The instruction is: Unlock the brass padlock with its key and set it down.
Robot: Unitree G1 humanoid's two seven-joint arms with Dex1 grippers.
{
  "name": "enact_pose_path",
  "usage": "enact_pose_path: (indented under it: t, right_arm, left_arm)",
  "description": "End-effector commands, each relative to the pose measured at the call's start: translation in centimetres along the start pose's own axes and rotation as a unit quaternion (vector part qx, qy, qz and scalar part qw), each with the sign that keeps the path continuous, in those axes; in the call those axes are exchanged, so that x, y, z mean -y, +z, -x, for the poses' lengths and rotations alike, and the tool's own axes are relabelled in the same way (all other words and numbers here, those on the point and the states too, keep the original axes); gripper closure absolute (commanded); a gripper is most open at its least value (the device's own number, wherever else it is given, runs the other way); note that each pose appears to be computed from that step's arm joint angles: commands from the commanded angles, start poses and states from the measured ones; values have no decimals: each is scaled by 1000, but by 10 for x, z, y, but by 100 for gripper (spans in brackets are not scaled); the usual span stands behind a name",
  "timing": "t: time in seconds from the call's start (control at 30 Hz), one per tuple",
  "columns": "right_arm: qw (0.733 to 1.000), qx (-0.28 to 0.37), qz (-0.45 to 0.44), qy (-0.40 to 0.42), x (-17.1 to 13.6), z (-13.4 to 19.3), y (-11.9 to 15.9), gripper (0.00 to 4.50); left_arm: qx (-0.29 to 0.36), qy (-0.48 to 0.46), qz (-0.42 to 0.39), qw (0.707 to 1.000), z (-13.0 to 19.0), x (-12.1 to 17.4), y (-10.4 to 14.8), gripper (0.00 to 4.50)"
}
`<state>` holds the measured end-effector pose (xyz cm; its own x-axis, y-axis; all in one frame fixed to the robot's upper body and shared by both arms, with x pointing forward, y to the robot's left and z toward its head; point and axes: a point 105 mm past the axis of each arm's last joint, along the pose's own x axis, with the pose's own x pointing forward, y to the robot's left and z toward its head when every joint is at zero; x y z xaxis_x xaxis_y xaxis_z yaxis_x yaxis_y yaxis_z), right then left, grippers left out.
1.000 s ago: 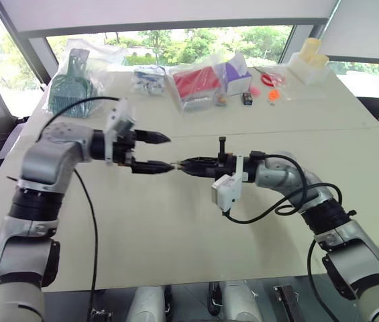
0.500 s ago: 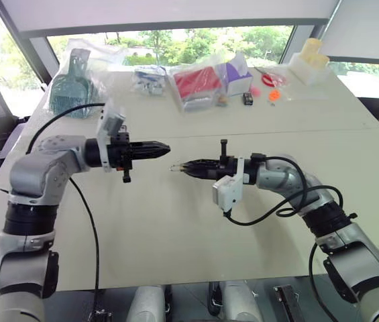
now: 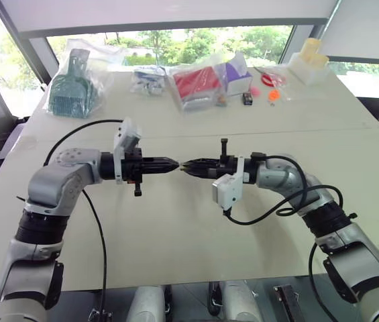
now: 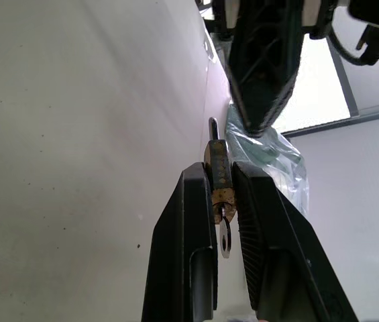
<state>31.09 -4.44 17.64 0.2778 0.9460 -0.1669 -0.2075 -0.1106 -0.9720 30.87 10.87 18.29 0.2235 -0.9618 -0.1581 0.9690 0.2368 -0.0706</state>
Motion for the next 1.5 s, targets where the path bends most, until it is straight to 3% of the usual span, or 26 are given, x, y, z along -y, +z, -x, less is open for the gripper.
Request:
enact_pose_path:
  t: [0.03,0.33,0.73,0.97,1.2,1.43,1.5]
  right_arm:
    - [999,19,17,-27,17,2,10,450]
    - [999,29,14,-28,20,0,16,450]
    - [999,29,1,-21,16,0,16,450]
    - [1000,-7,-27,-3,-7,3,-5,450]
    - [993,-88,-82,2,-39,-1,-55,450]
    - [991,-85,-94,35,-61,-10,-60,450]
    - [992,-81,-87,44,-63,-11,-59,353]
  left_arm:
    - [-7,0,-15,1000,2,-1,-2,446]
    - [-16,34,-17,999,6,-18,-14,446]
    - [15,57,-4,998,13,-27,-4,446]
    - [18,101,-9,995,28,-37,-2,446]
    - [-9,141,-5,990,47,-40,-20,446]
    - [-13,154,-17,988,49,-36,-22,446]
    - [-18,154,-24,988,49,-32,-24,450]
